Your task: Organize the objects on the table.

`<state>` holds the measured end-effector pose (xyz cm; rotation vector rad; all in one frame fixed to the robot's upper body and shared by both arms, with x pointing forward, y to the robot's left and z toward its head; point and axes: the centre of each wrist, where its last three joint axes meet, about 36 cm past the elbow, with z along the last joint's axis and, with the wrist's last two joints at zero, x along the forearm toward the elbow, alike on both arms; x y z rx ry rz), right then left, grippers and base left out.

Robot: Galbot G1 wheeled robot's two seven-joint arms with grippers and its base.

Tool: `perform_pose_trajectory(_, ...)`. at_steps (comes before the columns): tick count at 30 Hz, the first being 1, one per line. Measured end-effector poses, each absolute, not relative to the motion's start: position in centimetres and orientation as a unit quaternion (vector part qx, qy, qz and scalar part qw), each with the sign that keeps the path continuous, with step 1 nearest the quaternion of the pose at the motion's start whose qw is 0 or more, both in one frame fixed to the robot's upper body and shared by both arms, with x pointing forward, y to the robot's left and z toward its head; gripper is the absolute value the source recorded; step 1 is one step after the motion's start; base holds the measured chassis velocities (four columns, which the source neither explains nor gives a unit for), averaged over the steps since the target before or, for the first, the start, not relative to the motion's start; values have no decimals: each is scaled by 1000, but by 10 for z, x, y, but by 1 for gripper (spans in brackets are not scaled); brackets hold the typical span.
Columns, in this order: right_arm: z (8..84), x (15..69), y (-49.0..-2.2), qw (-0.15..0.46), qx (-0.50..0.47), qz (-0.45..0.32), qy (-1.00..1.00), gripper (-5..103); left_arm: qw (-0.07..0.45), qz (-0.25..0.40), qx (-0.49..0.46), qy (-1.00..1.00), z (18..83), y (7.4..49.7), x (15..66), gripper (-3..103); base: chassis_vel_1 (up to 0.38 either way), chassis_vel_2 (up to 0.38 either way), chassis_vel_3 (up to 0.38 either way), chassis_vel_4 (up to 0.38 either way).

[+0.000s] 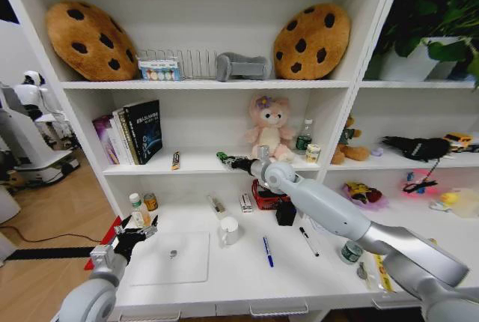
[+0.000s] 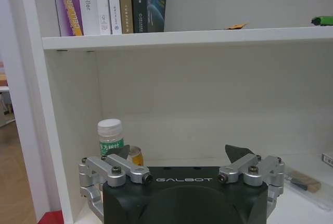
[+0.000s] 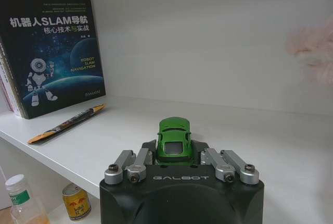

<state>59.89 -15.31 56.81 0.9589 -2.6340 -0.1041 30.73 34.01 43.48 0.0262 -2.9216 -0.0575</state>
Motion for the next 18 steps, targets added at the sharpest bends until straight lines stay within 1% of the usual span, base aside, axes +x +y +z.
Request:
perform_pose_trajectory(12,572,597,-146,162,346,-35,-923,35,111,-21,8,-994,433,339,304,100,0,0,0,0)
perform_pose_trajectory(13,574,596,-146,161,349,-35,-923,33,109,-21,8,-994,433,339,304,100,0,0,0,0)
perform_pose_trajectory(14,575,596,-146,160,350,-35,-922,38,108,-21,8,-994,434,339,304,100,0,0,0,0)
perform_pose_trajectory(15,575,596,-146,160,350,-35,-922,38,108,-21,8,-994,434,339,304,100,0,0,0,0)
perform_pose_trajectory(18,578,595,-148,156,350,-35,-923,55,106,-21,7,-994,434,339,304,100,0,0,0,0)
